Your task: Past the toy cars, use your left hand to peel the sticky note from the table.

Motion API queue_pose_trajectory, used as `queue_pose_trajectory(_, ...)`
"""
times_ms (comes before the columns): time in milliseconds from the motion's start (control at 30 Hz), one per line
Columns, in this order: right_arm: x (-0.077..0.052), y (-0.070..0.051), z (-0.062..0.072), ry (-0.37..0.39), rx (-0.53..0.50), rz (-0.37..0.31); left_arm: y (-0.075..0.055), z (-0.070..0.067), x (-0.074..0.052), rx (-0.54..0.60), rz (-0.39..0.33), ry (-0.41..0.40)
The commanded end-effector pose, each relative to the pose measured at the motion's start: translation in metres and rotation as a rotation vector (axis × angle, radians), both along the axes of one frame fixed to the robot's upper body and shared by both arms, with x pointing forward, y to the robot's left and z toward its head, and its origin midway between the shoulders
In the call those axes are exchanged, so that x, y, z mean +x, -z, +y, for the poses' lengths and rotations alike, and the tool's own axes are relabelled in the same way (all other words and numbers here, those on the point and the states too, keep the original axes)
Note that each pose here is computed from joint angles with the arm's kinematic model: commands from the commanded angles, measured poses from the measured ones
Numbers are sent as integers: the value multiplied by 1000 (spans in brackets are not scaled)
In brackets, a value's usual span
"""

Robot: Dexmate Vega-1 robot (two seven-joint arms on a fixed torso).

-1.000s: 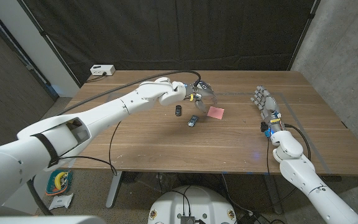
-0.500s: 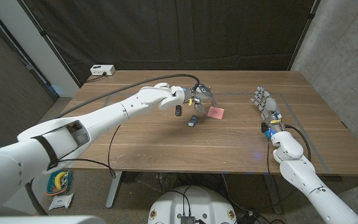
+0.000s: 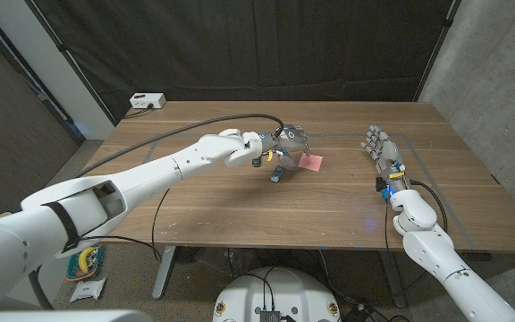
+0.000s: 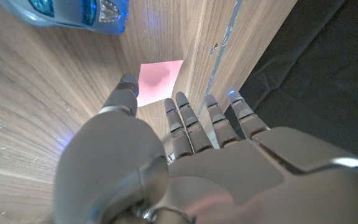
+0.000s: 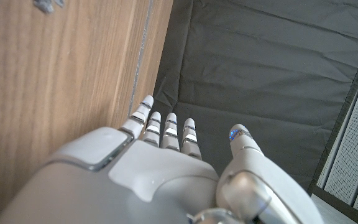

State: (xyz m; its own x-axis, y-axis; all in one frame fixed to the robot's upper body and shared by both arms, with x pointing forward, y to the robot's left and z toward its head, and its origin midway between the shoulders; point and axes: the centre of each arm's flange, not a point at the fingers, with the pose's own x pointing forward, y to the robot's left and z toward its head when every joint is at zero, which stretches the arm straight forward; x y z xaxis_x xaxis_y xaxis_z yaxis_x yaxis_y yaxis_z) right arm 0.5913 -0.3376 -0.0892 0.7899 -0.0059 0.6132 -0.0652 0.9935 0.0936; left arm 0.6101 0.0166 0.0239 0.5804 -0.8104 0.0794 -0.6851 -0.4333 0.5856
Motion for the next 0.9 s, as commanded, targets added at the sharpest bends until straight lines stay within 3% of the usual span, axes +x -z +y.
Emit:
queue_pose_trajectory(33, 1, 2, 3, -5, 3, 3, 10, 2, 2, 9, -56, 16)
queue_pose_trajectory(400, 0, 4, 4, -4, 5, 6, 15, 0, 13, 33, -42, -15)
queue_pose_trajectory(900, 2, 4, 5, -1, 3, 9, 16, -4, 24, 10, -69, 15)
